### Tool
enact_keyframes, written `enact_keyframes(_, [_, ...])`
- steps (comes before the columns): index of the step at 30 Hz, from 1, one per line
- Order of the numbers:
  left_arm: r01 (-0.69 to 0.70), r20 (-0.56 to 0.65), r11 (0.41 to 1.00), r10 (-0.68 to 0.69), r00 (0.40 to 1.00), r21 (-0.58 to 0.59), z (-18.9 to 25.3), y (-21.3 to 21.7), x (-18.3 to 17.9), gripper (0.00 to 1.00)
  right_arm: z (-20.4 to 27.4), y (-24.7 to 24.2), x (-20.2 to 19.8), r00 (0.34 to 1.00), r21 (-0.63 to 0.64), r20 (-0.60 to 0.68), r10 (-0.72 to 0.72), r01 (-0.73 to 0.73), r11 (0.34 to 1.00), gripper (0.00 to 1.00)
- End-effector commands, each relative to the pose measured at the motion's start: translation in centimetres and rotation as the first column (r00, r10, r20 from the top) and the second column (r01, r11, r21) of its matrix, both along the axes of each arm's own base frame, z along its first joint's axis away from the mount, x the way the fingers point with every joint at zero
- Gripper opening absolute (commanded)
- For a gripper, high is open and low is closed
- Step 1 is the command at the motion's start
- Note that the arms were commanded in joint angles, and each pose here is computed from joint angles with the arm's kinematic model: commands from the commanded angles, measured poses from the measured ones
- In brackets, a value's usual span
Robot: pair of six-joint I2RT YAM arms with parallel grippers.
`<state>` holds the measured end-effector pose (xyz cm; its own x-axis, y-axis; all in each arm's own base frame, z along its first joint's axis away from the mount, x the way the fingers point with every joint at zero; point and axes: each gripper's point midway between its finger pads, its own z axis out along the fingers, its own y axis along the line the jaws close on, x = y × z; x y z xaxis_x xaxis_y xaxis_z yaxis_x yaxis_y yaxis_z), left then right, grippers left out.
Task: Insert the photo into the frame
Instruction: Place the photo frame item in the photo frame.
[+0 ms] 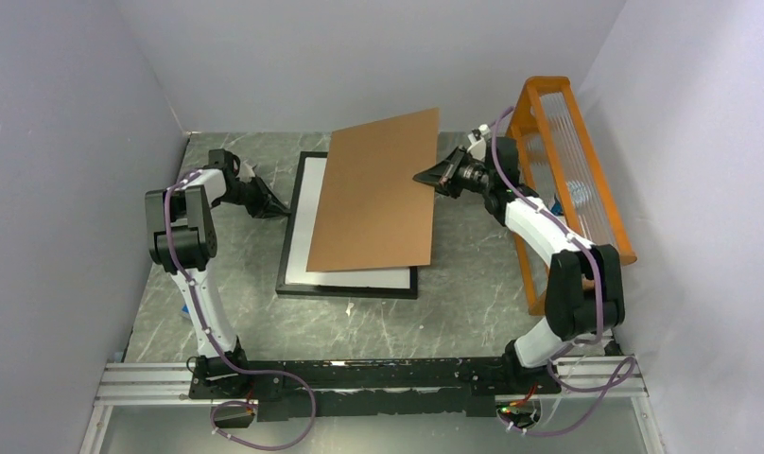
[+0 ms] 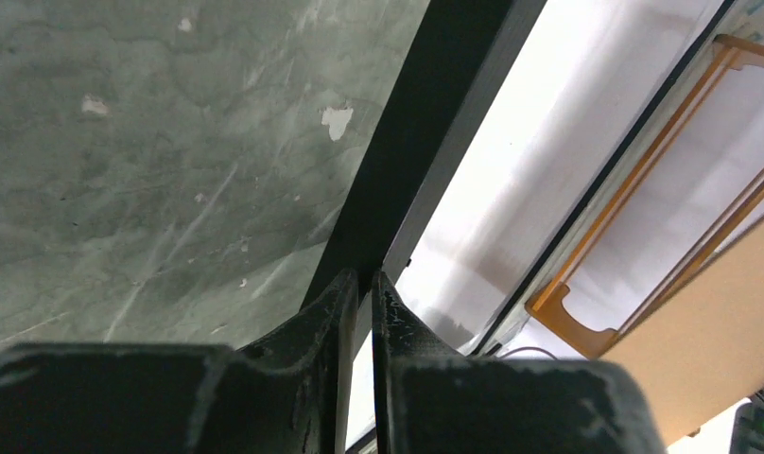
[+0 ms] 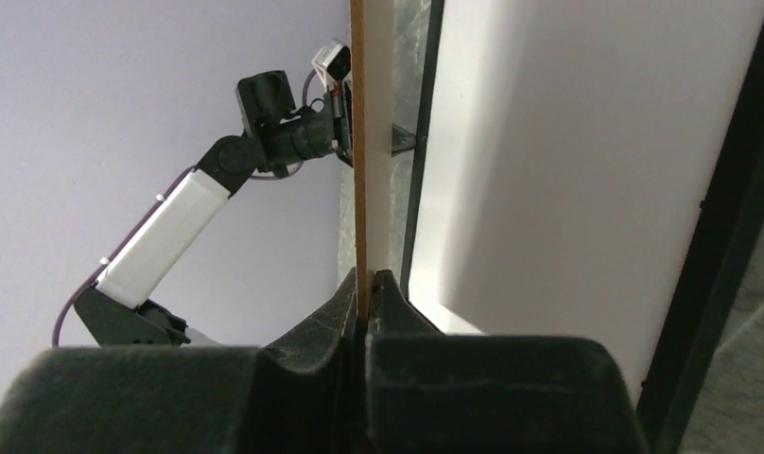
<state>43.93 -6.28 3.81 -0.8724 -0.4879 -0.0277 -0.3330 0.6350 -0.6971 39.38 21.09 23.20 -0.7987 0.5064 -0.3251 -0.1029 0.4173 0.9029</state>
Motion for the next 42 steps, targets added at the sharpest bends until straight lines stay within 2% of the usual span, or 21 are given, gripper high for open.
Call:
enact_keyframes(1, [0.004,-0.017,1.000,-0.004,1.000,-0.018,1.1,-0.5,-1.0,0.16,2.3,2.5,0.4,0.992,0.079,0.106,0.069,-0.077,0.994,0.00])
enact_keyframes(7, [0.014,-0.032,1.000,-0.014,0.999,-0.019,0.7,-0.5,-1.1,0.17,-0.1,4.4,1.0,0.991,0.086,0.071,0.116,-0.122,0.989,0.00])
enact_keyframes(15, [0.018,-0.043,1.000,-0.019,0.999,-0.022,0.4,-0.5,-1.0,0.17,-2.8,5.2,2.5,0.994,0.113,0.006,0.112,-0.112,0.987,0.00])
enact_keyframes(24, [0.022,-0.048,0.999,-0.023,0.999,-0.031,0.0,-0.5,-0.6,0.17,-4.4,6.2,3.6,0.990,0.154,-0.024,0.139,-0.133,0.979,0.00])
enact_keyframes(42, [0.021,-0.053,0.999,-0.023,0.998,-0.042,-0.4,-0.6,-0.5,0.17,-8.7,7.0,3.3,0.981,0.096,-0.032,0.192,-0.188,0.977,0.00])
